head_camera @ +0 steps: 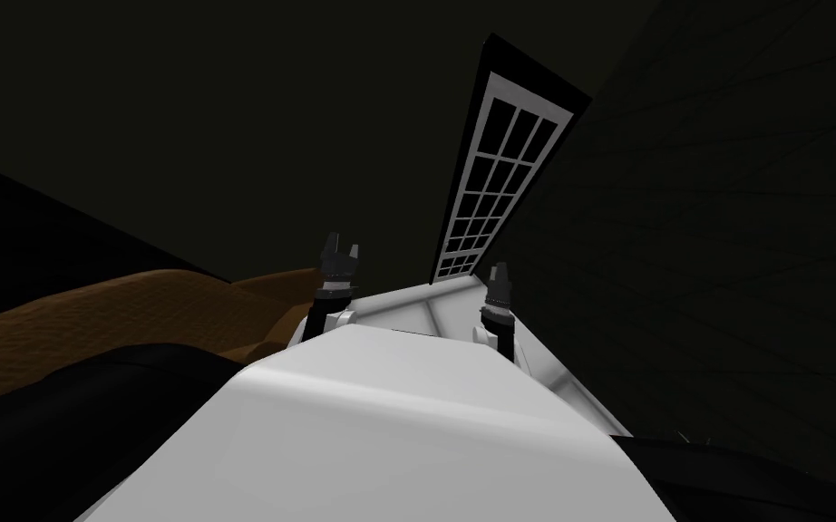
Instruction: Pull the door open
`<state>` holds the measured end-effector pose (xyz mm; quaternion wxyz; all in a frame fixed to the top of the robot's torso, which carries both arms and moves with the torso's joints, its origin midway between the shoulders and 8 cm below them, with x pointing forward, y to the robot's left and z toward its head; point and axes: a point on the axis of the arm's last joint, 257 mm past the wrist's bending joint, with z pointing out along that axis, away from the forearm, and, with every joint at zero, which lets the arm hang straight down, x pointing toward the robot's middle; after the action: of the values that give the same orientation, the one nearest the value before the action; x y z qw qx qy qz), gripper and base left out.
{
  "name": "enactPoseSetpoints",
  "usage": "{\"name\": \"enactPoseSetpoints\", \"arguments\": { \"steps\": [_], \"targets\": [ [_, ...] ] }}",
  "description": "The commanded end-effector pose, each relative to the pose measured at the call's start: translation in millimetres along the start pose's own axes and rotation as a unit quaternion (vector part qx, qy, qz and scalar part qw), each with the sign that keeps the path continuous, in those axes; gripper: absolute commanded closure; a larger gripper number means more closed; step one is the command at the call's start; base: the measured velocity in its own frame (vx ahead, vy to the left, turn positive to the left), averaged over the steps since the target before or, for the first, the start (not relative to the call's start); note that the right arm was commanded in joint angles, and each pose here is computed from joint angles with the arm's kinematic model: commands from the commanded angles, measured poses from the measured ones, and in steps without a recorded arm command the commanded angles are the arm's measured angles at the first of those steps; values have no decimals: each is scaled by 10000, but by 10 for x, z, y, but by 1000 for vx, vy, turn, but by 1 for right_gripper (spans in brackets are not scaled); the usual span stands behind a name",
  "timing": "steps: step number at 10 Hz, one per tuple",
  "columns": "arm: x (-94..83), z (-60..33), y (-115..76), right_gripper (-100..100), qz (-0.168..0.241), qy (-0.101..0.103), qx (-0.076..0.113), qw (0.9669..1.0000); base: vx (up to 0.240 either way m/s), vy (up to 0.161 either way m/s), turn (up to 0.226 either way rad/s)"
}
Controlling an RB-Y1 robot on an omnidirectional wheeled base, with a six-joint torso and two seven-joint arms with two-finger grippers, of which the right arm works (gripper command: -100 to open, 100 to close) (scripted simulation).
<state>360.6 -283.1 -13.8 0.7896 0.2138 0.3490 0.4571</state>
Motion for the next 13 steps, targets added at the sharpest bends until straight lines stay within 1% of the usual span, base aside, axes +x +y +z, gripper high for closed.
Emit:
{"name": "enactPoseSetpoints", "arguments": {
  "steps": [1,4,7,10,13],
  "targets": [
    [60,-20,-112,-100,-143,76,55,9999,98,-17,21],
    [161,-69,-284,-100,-377,212,148,9990,94,-25,26],
    [274,-131,-479,-100,-642,369,249,9969,94,-26,25],
    [387,-202,-676,-100,-914,537,346,9938,97,-34,28],
    [504,-283,-880,-100,-1202,720,439,9892,93,-35,33]
  ]
}}
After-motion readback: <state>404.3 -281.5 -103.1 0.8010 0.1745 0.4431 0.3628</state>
